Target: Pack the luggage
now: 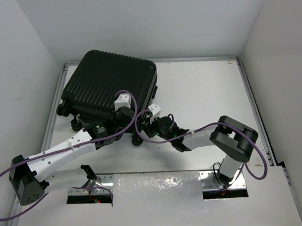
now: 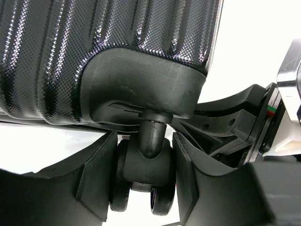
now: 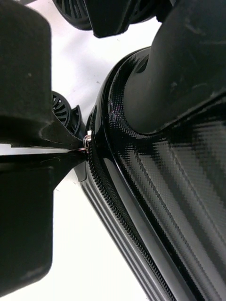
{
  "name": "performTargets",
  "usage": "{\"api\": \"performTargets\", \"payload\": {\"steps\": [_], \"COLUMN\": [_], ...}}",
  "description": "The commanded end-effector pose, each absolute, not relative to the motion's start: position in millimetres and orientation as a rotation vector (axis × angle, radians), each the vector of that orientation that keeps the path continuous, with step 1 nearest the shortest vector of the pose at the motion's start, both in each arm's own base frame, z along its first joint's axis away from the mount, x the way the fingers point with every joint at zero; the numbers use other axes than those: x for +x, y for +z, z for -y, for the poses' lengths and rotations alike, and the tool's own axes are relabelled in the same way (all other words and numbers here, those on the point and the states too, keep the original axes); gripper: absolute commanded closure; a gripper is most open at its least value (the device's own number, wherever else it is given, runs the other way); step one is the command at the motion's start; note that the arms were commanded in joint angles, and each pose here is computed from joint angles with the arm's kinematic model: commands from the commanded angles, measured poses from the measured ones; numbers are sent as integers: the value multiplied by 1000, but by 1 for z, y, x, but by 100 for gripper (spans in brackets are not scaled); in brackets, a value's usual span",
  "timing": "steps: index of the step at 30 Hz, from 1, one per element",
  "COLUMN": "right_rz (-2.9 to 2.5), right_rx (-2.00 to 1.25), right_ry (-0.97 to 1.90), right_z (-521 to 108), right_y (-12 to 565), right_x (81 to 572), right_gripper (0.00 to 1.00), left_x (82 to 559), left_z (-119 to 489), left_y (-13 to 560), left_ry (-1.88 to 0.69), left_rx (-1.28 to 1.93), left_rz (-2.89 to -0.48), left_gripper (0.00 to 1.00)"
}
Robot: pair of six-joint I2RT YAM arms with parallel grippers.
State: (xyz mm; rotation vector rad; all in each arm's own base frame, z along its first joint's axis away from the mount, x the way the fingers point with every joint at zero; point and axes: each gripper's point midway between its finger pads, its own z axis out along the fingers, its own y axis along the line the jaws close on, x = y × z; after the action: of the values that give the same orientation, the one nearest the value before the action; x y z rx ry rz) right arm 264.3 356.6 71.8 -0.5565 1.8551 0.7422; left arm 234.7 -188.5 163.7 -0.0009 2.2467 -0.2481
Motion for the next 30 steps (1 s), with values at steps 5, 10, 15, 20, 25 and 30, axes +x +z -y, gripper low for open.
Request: {"api": "performTargets", "payload": {"steps": [5, 10, 15, 20, 25, 30], "right_rz": [-1675, -1742, -1783, -1886, -1936, -2027], "right_rx": [-165, -34, -49, -149, 58, 163], "right_ry": [775, 722, 706, 626, 421, 349], "right_z": [-334, -302, -283, -279, -221, -187], "right_y": [145, 141, 143, 144, 138, 113], "right_x": [317, 345, 379, 463, 552, 630], "right_gripper": [100, 100, 100, 100, 100, 100], "left_x": [240, 239, 237, 234, 226, 217], "left_z": [188, 187, 186, 191, 195, 202], "left_y": [189, 186, 185, 179, 169, 163], "left_ry": [-339, -327, -331, -355, -386, -431], "left_rx": [-117, -108, -104, -77, -40, 34], "left_rz": [-2160, -2171, -2175, -2192, -2217, -2255], "left_gripper": [100, 100, 100, 100, 100, 100]}}
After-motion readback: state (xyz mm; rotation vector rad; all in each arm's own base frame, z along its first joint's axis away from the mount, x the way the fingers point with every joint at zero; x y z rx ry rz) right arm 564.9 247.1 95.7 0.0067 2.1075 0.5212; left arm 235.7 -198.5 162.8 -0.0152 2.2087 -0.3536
